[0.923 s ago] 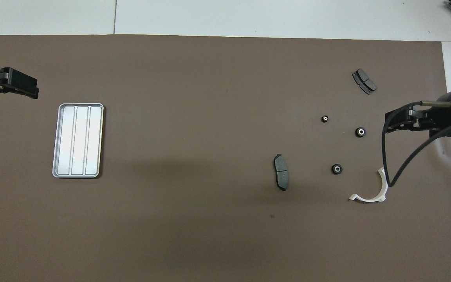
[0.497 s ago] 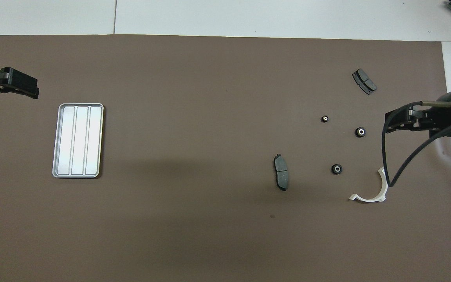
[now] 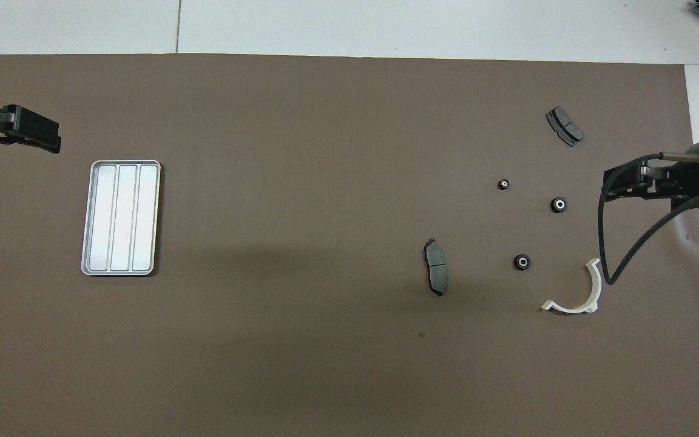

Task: Pick bearing gear from pile to tray
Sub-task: 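Grasp the small black bearing nearest the right gripper, then carry the bearing to the table center and release it with the right gripper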

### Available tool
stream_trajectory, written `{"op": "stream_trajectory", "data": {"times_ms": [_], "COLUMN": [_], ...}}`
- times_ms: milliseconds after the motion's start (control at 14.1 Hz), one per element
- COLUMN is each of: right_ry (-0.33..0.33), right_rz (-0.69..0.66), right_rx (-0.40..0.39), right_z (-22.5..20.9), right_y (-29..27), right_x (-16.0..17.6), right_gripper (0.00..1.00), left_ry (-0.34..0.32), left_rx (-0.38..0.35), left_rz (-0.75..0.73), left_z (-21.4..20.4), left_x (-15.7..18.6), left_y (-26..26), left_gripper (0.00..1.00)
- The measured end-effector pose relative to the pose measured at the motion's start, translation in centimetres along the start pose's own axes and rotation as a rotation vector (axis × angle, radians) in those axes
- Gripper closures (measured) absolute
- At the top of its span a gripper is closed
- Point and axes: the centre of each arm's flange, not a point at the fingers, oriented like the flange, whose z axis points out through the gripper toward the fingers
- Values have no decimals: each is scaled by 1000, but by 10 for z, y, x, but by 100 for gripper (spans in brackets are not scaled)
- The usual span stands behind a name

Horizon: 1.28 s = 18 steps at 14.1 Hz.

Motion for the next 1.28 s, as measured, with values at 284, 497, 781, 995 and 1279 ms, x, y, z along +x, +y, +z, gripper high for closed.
{"op": "stream_trajectory", "data": {"times_ms": [284,497,781,995,1279], "right_ry": [30,59,78,79,84], "right_rz": [6,25,28,16,13], "right_rx": [6,12,15,15,18], "right_z": [23,50,106,165,235], "right_y": [2,15,40,54,63], "right_x": [7,16,43,58,59], "right_gripper": [0,0,0,0,0], "left_ry": [0,0,0,0,0], "left_rx": [0,0,0,0,0], "left_rz": [0,0,0,0,0], "left_z": [0,0,0,0,0], "left_x": [0,0,0,0,0], "left_y": [0,0,0,0,0], "left_gripper": [0,0,0,0,0]}}
